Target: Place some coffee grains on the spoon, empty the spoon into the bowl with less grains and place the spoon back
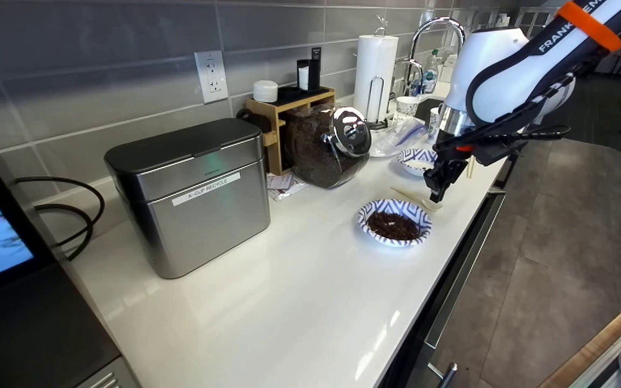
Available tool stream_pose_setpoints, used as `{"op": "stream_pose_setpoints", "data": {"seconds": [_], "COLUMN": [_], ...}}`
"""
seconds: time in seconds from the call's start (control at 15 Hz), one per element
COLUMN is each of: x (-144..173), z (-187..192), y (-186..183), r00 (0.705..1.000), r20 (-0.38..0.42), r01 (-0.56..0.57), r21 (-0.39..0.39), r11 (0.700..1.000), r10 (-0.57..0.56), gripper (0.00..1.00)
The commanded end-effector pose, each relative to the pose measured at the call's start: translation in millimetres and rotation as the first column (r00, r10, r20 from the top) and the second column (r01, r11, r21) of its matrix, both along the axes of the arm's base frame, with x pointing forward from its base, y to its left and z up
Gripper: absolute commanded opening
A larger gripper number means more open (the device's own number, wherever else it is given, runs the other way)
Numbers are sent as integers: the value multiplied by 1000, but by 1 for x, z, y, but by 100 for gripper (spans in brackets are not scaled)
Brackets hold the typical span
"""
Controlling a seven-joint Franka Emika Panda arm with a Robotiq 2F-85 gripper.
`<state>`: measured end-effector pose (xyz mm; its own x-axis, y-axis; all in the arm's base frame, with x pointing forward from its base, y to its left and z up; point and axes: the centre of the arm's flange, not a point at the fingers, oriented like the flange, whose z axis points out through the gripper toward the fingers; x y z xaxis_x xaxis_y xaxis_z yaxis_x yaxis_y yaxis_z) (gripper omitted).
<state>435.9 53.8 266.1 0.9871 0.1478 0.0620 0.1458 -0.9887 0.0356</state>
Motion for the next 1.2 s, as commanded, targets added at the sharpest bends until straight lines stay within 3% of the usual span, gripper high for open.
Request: {"op": "stream_pose_setpoints", "data": {"seconds": [0.0,1.13], "x": [9,11], "z": [-8,-6], "y": [1,3], "r00": [1000,998], "r20": [0,-37], "r01": [-11,-54], "r21": [18,5], "r11": [1000,999], "r10": [11,54], "gripper": [2,2]}}
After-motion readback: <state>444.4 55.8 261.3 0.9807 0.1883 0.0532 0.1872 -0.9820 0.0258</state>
